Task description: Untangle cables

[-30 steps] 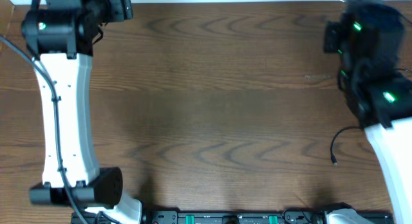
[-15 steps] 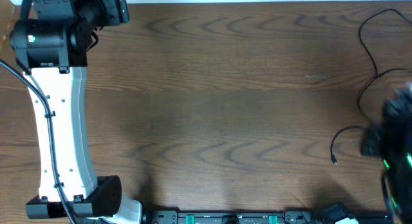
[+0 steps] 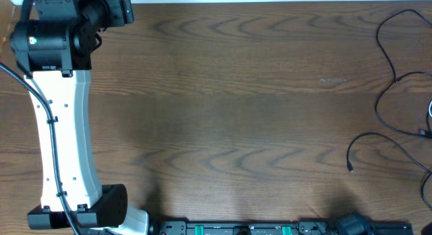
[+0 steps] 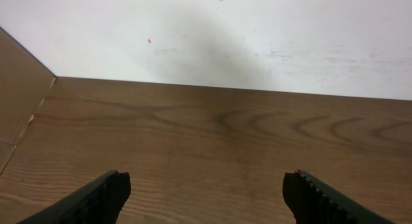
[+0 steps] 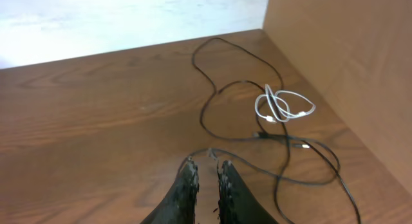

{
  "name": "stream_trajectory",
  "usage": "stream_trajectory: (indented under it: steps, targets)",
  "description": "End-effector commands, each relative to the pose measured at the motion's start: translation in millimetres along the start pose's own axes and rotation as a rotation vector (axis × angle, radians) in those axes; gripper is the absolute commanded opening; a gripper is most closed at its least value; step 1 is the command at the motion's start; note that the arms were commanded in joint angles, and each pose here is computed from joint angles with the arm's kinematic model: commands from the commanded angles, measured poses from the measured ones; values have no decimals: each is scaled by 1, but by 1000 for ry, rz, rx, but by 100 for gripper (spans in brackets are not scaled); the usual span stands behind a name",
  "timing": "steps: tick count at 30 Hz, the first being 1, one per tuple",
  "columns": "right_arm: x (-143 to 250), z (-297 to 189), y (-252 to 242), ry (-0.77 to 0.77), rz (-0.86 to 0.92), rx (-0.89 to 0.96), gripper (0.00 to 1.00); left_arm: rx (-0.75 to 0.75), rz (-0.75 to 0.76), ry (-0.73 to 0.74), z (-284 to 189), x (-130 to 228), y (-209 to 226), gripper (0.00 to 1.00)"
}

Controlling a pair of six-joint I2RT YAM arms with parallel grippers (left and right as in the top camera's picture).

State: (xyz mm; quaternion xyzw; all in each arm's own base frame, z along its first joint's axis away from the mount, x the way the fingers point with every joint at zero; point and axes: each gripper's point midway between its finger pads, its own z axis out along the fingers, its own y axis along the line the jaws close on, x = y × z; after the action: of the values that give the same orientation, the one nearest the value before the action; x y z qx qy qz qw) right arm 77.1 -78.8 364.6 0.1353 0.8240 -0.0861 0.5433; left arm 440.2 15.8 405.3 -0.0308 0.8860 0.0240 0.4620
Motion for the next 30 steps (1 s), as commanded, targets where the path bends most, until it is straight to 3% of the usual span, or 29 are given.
stream_trajectory:
  steps: [1, 6, 7, 8, 21, 26, 30]
  targets:
    - [4, -6, -10, -11, 39, 55, 13, -17, 7, -7, -1, -2, 4, 81]
    - [-10, -9, -10, -73, 73, 70, 36, -17, 7, -7, -1, -2, 4, 81]
    - [-16, -10, -8, -92, 87, 59, 56, -17, 7, -7, -1, -2, 4, 81]
    - [-28, -11, -5, -138, 119, 45, 99, -17, 7, -7, -1, -2, 4, 81]
    - [-25, -6, -4, -128, 141, 54, 99, -17, 7, -7, -1, -2, 4, 81]
    - [-51, 27, 50, -225, 109, -108, 99, -16, 7, -7, -1, -2, 4, 81]
    - [-78, 71, 103, -426, 29, -217, 99, -16, 7, -2, -1, -1, 4, 81]
